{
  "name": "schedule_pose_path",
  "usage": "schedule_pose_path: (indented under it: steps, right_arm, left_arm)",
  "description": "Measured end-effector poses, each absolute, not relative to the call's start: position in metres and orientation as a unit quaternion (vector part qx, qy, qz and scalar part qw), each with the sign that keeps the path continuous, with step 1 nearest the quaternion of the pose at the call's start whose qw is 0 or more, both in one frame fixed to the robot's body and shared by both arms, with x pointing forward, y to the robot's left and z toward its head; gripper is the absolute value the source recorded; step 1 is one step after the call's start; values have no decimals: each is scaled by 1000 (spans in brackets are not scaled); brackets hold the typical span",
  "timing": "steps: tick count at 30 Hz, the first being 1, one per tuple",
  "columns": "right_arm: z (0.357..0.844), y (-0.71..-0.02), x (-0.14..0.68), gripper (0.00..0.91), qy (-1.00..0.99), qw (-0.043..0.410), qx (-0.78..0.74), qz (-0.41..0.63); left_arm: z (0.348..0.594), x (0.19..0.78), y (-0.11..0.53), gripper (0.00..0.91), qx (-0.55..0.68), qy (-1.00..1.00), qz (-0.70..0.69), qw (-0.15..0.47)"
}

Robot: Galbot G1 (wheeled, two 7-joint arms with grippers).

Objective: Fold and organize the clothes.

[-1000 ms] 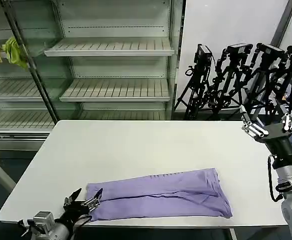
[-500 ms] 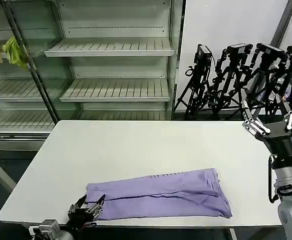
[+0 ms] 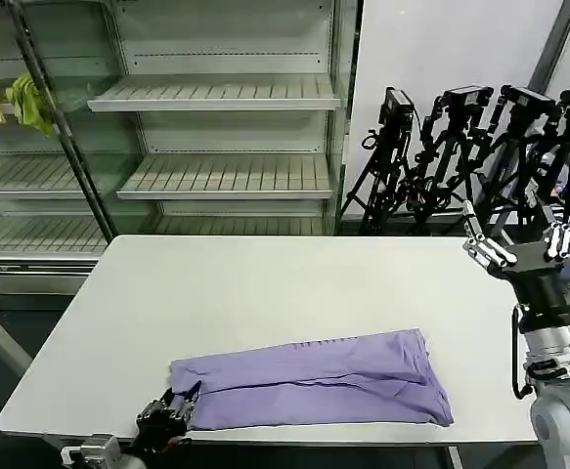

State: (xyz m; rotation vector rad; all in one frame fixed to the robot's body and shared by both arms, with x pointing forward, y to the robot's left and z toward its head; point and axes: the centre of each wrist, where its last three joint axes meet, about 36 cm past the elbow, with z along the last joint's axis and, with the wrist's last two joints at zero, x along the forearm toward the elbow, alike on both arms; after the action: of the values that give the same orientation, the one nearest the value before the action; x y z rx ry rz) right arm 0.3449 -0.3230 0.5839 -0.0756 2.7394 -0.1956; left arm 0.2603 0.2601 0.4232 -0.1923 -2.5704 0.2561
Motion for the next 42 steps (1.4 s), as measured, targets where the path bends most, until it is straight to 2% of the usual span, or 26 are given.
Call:
schedule_pose_path:
  steps: [22,42]
  right_arm:
    - [574,-321,350,907,981,184,-20,-64]
    - [565,-320,359,907,981,184,-18,-63]
  left_arm:
    - [426,267,271,10,-66,-961,85,256]
    - [443,301,362,0,1,-971,27,236]
